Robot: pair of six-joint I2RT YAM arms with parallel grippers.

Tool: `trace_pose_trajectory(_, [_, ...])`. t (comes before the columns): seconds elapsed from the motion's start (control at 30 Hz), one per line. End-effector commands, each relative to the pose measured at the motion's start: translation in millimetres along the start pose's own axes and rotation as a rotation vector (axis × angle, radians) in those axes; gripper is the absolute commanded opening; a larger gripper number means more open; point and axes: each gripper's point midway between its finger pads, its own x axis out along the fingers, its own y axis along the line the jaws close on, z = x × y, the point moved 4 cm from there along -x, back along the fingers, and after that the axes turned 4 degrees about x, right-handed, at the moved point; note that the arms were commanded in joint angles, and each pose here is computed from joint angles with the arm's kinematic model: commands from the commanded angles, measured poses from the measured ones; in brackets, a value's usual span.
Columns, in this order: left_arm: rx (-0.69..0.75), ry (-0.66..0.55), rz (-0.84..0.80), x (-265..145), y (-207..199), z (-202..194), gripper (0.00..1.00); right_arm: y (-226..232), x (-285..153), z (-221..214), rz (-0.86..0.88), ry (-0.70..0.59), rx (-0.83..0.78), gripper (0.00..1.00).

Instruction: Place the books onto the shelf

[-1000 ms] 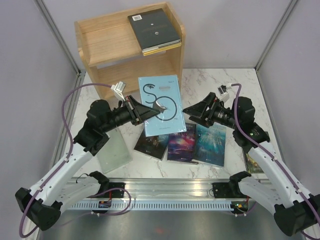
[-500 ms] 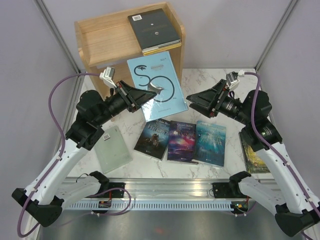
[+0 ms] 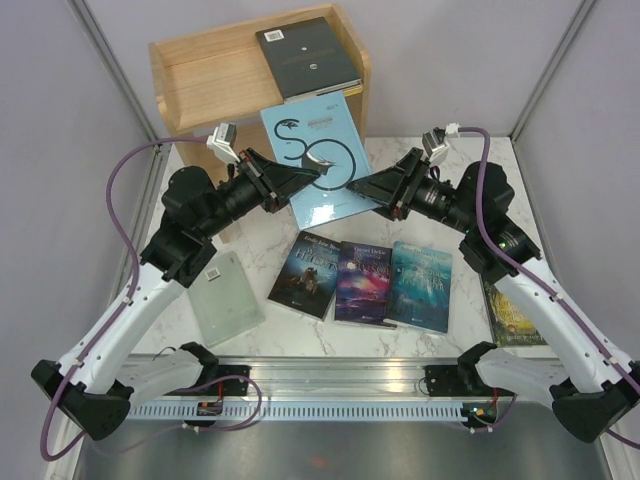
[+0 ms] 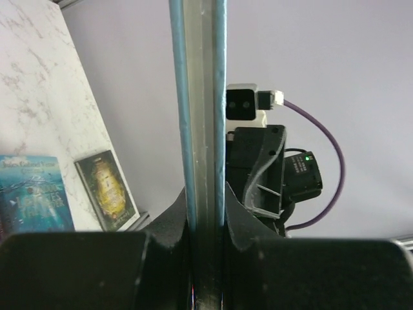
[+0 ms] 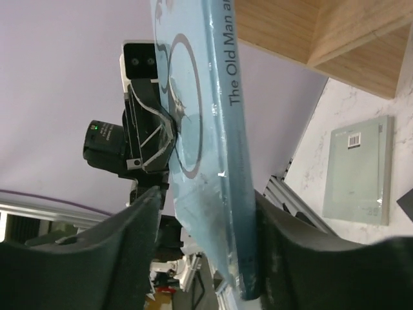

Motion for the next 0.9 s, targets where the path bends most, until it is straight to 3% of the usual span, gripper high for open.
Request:
trace_pose_trajectory(0.0, [0.038, -0.114, -0.204, -12, -65, 28, 0.02, 41, 7, 6, 0.116, -0.027, -0.043, 0.54])
trace_pose_trajectory(0.17, [0.038, -0.134, -0.196, -15, -71, 33, 0.02, 54, 16, 6, 0.154, -0.022, -0.054, 0.16])
trace_pose_trajectory(0.2, [0.041, -0.136, -0.193, -15, -72, 34, 0.02, 59, 17, 8, 0.162, -0.032, -0.058, 0.05])
trace_pose_trajectory(0.23, [0.053, -0.138, -0.198, -16, -76, 35, 0.02, 60, 18, 9, 0.162, -0.033, -0.057, 0.0])
trace_pose_trajectory(0.3, [0.065, -0.134, -0.173, -17, -75, 36, 0.03, 68, 18, 14, 0.175, -0.056, -0.062, 0.0])
trace_pose_trajectory(0.37, [0.113, -0.14, -0.155, -18, -79, 39, 0.11, 75, 22, 19, 0.184, -0.067, -0.057, 0.0])
trace_pose_trajectory(0.4, [0.122, -0.125, -0.118, -19, -75, 38, 0.26, 78, 25, 20, 0.186, -0.066, -0.047, 0.0])
trace_pose_trajectory(0.47, [0.19, -0.145, -0.112, -26, -85, 43, 0.43, 86, 37, 26, 0.196, -0.043, -0.02, 0.0])
trace_pose_trajectory(0.5, [0.208, -0.153, -0.097, -28, -86, 45, 0.58, 88, 41, 28, 0.197, -0.041, -0.011, 0.0])
trace_pose_trajectory(0.6, [0.286, -0.18, -0.012, -43, -87, 52, 0.79, 96, 54, 41, 0.19, -0.048, -0.005, 0.0])
trace_pose_trajectory(0.7, [0.34, -0.209, 0.079, -62, -80, 55, 0.89, 99, 63, 61, 0.176, -0.058, -0.004, 0.0])
trace_pose_trajectory(0.87, [0.376, -0.249, 0.133, -86, -75, 54, 0.92, 99, 77, 95, 0.17, -0.079, 0.002, 0.0])
